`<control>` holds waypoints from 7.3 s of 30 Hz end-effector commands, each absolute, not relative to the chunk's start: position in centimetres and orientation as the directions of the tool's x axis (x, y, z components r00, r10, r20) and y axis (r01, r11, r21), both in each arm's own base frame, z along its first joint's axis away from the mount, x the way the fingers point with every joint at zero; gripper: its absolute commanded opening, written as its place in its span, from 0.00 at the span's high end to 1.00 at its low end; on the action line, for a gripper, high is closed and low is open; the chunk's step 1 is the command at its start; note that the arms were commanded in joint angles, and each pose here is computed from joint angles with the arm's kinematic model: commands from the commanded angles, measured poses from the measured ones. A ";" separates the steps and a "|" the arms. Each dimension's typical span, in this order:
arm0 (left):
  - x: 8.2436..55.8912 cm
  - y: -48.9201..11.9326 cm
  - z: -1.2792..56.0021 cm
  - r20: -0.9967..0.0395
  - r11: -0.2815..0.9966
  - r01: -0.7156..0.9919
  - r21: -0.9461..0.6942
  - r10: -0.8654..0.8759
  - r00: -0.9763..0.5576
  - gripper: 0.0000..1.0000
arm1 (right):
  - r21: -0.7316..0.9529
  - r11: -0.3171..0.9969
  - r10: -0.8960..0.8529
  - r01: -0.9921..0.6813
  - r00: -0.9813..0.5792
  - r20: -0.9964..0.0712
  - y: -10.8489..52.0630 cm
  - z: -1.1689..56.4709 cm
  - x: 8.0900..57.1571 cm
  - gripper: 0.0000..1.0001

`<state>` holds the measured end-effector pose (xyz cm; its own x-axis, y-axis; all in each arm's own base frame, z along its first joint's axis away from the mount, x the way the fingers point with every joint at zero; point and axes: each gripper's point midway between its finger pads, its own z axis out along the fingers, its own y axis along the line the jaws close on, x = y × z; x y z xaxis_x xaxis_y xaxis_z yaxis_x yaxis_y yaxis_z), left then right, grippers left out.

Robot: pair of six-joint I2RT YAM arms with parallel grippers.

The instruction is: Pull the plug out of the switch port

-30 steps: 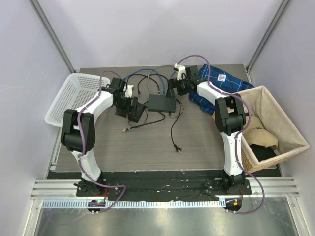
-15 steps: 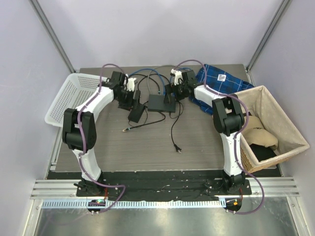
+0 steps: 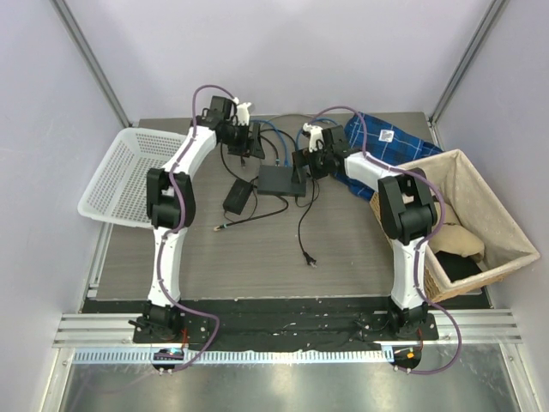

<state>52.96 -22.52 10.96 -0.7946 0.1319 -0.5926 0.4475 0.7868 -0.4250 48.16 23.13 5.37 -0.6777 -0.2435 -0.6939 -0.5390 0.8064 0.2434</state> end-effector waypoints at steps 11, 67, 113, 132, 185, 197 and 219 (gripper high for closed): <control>51.6 -26.4 8.1 -0.538 0.673 0.487 -0.556 0.155 -0.829 0.34 | 0.226 0.777 -0.304 -0.588 -0.664 -0.683 22.8 6.5 44.2 0.18; 49.5 -28.6 7.5 -0.588 0.635 0.579 -0.511 0.234 -0.775 0.37 | 0.235 0.769 -0.357 -0.594 -0.705 -0.612 22.2 3.4 41.4 0.30; 43.0 -19.7 10.3 -0.510 0.767 0.502 -0.399 0.270 -0.817 0.52 | 0.142 0.716 -0.393 -0.683 -0.562 -0.728 24.6 11.3 43.4 0.24; 36.5 -23.4 4.5 -0.378 0.668 0.562 -0.488 0.419 -0.826 0.99 | 0.148 0.708 -0.488 -0.691 -0.630 -0.604 22.9 3.1 40.8 0.99; 40.3 -7.6 5.9 -0.299 0.996 0.058 0.073 0.077 -0.951 0.60 | 0.198 0.780 -0.282 -0.594 -0.614 -0.737 24.7 10.8 42.4 0.57; 38.2 -7.9 1.4 -0.192 0.994 0.097 0.053 0.105 -0.976 0.65 | 0.210 0.769 -0.285 -0.603 -0.618 -0.733 26.0 10.1 42.9 0.57; 38.0 -8.7 6.5 -0.259 0.995 0.004 -0.097 -0.021 -0.966 0.58 | 0.230 0.767 -0.292 -0.599 -0.645 -0.706 26.2 8.7 42.6 0.56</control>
